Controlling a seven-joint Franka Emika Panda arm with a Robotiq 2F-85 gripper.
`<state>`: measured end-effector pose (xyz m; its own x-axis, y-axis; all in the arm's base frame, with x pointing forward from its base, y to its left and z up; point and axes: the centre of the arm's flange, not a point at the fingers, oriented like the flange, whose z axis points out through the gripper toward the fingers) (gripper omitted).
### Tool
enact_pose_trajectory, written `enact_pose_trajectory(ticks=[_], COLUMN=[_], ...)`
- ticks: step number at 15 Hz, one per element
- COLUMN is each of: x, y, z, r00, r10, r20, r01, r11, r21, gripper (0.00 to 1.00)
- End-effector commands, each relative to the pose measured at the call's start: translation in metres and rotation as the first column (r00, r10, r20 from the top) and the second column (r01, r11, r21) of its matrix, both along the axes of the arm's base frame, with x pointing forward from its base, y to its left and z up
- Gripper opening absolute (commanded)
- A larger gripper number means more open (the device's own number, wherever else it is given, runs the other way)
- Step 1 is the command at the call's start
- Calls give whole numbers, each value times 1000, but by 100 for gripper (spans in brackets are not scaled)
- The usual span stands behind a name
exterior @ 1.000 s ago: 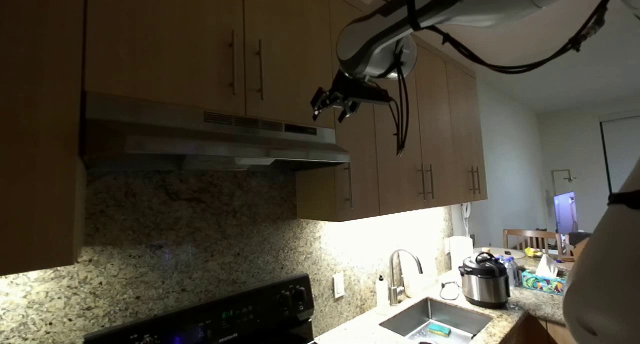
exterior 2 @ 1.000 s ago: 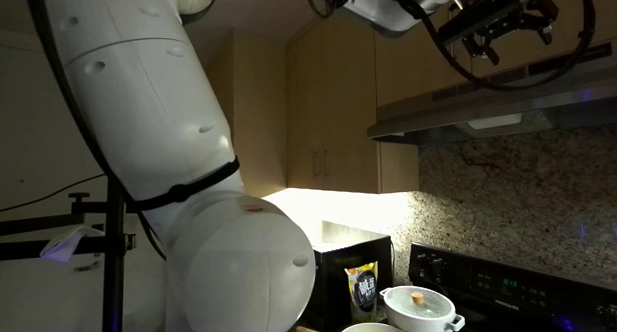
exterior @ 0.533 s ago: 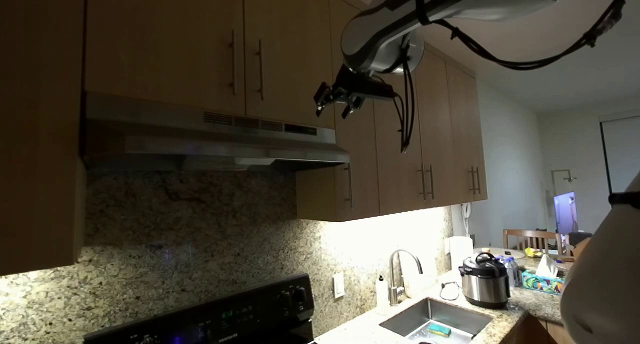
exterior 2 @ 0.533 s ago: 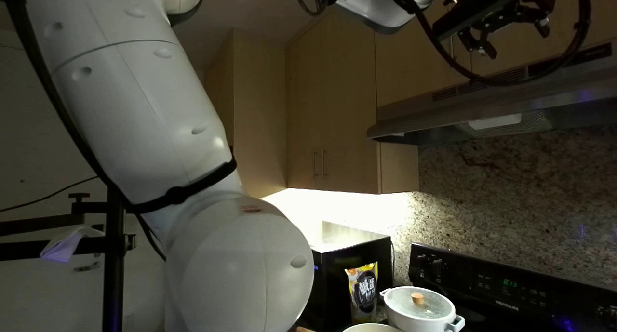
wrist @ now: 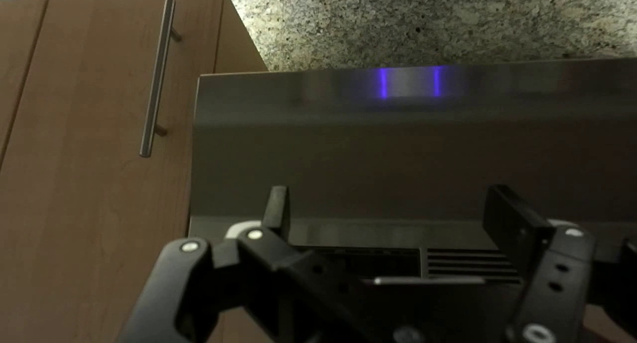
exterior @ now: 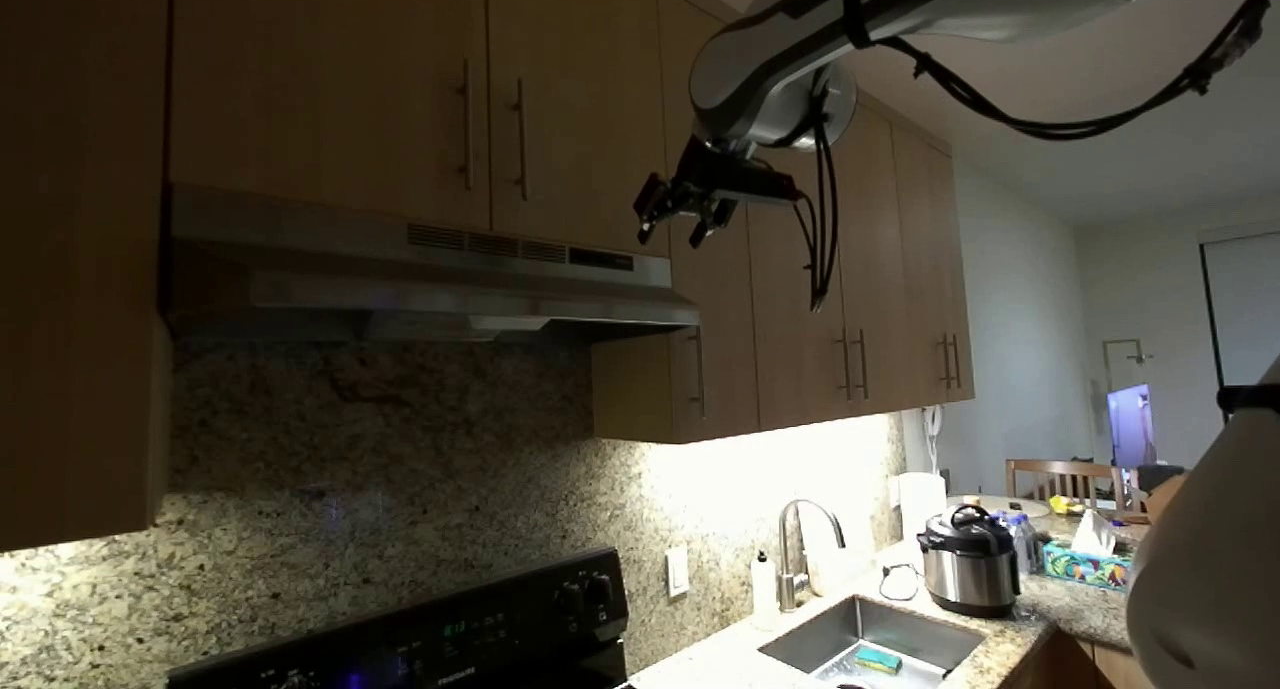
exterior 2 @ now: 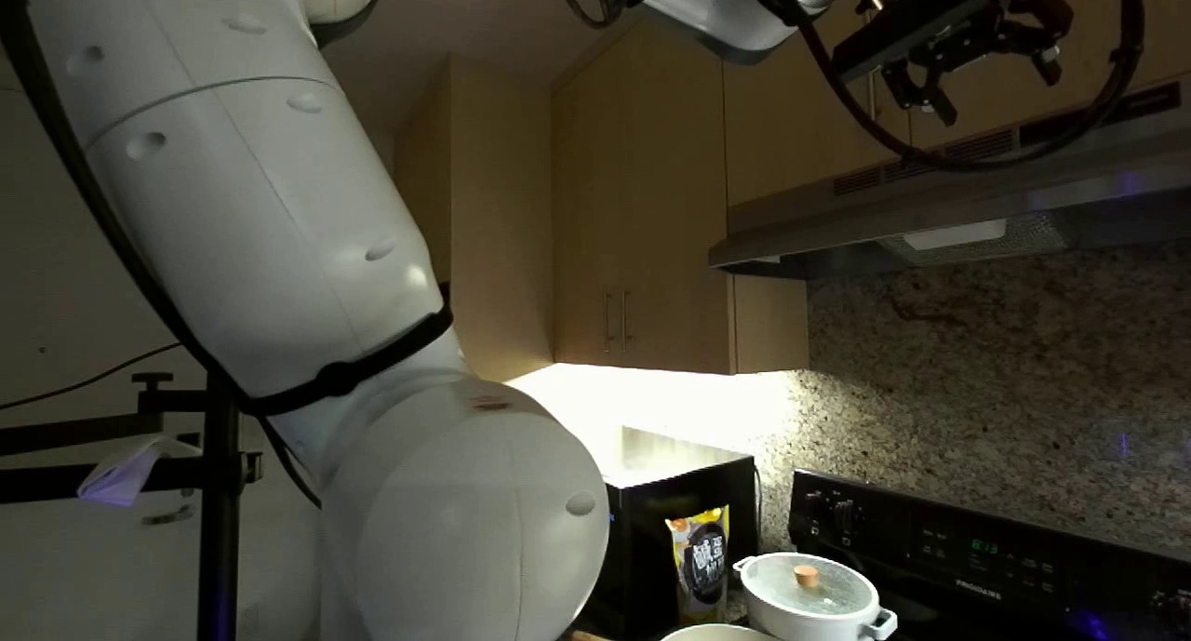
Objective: Turn off the light on top of the stove
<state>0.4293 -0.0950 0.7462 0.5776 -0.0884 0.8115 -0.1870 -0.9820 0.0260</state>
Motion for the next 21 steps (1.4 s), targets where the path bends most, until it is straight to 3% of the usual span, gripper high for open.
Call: enact_pose_trajectory(ticks=[1, 7, 11, 15, 17, 21], x=[-25, -42, -30, -25, -18, -18], y=[0, 7, 16, 39, 47, 48], z=[-19, -52, -92, -126, -129, -126], r00=[997, 994, 988, 976, 969, 974], r10=[59, 46, 10, -3, -49, -21], r20=[-49, -99, -155, -216, -243, -227], r01=[-60, -46, -8, 20, 59, 34], r11=[998, 999, 1000, 997, 998, 998], r21=[-16, 2, 14, 78, 36, 52], gripper=[100, 100, 100, 100, 100, 100])
